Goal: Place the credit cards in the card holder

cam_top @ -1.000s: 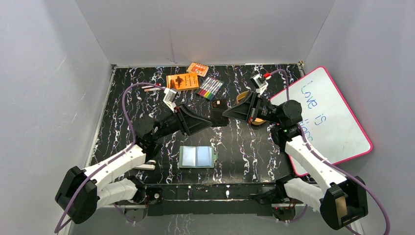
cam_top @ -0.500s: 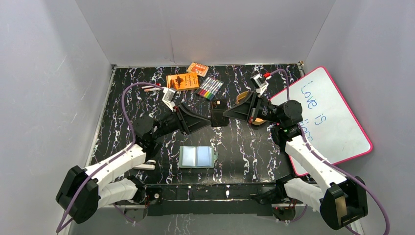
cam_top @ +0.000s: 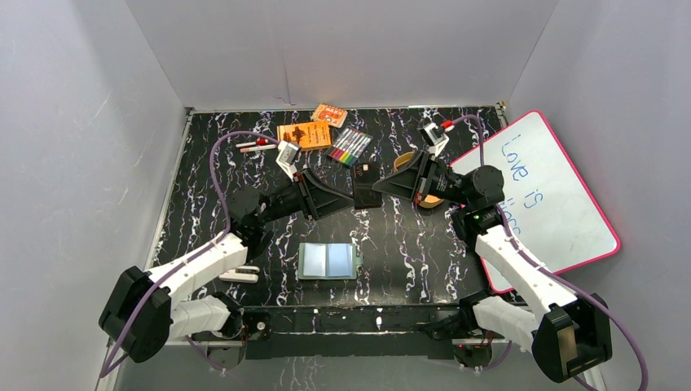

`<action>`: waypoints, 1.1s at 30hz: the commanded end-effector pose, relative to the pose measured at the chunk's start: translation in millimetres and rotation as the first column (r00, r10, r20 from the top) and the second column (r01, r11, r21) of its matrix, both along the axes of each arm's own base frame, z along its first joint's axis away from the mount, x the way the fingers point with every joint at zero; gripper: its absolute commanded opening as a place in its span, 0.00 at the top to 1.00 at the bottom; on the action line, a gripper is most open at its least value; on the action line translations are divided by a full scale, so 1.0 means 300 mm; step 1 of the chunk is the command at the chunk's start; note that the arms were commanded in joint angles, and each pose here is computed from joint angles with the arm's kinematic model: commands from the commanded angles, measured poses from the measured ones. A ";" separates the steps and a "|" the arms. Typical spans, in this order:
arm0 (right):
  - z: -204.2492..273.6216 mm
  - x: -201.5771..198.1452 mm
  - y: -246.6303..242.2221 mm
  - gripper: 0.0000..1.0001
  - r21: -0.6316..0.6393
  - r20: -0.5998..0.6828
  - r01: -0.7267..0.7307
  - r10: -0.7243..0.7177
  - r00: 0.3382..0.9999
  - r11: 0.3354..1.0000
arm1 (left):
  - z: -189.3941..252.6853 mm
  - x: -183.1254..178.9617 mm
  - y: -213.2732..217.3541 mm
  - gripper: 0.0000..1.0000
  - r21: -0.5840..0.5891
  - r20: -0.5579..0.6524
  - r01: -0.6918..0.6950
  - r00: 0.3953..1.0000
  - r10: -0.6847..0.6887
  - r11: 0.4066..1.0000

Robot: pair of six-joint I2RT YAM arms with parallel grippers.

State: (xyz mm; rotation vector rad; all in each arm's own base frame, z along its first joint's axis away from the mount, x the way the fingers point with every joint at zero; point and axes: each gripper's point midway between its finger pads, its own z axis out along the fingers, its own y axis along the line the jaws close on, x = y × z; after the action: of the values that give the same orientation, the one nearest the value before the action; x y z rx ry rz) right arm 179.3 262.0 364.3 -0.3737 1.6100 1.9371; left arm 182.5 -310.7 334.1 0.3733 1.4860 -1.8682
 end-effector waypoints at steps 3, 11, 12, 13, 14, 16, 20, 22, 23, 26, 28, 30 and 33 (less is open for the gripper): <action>0.025 -0.016 0.010 1.00 -0.016 0.044 -0.014 0.014 0.999 1.000 | 0.073 0.010 -0.010 0.69 -0.032 0.069 0.001 0.998 0.001 1.000; 0.023 -0.018 0.010 1.00 -0.020 0.046 -0.012 0.013 0.999 1.000 | 0.066 0.018 -0.012 0.62 -0.029 0.069 -0.007 0.998 0.009 1.000; 0.022 -0.018 0.009 1.00 -0.020 0.048 -0.012 0.013 0.999 1.000 | 0.068 0.018 -0.011 0.60 -0.031 0.070 -0.010 0.997 0.013 0.999; 0.022 -0.021 0.008 1.00 -0.019 0.051 -0.013 0.014 0.999 1.000 | 0.073 0.018 -0.008 0.58 -0.034 0.071 -0.014 0.997 0.016 0.999; 0.022 -0.022 0.007 1.00 -0.019 0.054 -0.012 0.013 0.998 1.000 | 0.078 0.018 -0.004 0.56 -0.038 0.075 -0.019 0.997 0.022 0.999; 0.023 -0.024 0.006 1.00 -0.018 0.061 -0.009 0.010 0.998 1.000 | 0.084 0.023 0.010 0.51 -0.045 0.076 -0.040 0.996 0.044 0.998; 0.028 -0.030 0.003 1.00 -0.018 0.070 -0.008 0.009 0.998 1.000 | 0.095 0.042 0.060 0.40 -0.064 0.069 -0.105 0.992 0.110 0.992; 0.028 -0.032 0.002 1.00 -0.018 0.073 -0.007 0.008 0.997 1.000 | 0.105 0.048 0.086 0.37 -0.076 0.067 -0.137 0.988 0.142 0.988; 0.028 -0.033 0.001 1.00 -0.018 0.073 -0.007 0.008 0.997 1.000 | 0.113 0.051 0.096 0.35 -0.081 0.070 -0.150 0.985 0.156 0.985; 0.029 -0.036 0.000 1.00 -0.018 0.077 -0.010 0.011 0.997 1.000 | 0.136 0.062 0.111 0.34 -0.091 0.073 -0.175 0.981 0.181 0.980; 0.028 -0.040 0.000 1.00 -0.020 0.078 -0.015 0.017 0.997 1.000 | 0.153 0.069 0.113 0.34 -0.097 0.074 -0.180 0.979 0.188 0.979; 0.028 -0.041 0.000 1.00 -0.020 0.078 -0.016 0.018 0.997 1.000 | 0.171 0.072 0.108 0.34 -0.103 0.074 -0.173 0.981 0.181 0.980; 0.030 -0.044 0.000 1.00 -0.020 0.081 -0.017 0.018 0.997 1.000 | 0.185 0.074 0.092 0.35 -0.098 0.072 -0.142 0.986 0.150 0.985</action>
State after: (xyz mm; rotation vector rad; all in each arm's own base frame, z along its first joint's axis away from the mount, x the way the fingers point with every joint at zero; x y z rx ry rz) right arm 176.3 264.9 352.4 -0.3853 1.6684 1.9118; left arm 205.0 -283.1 363.2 0.2506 1.3997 -1.7655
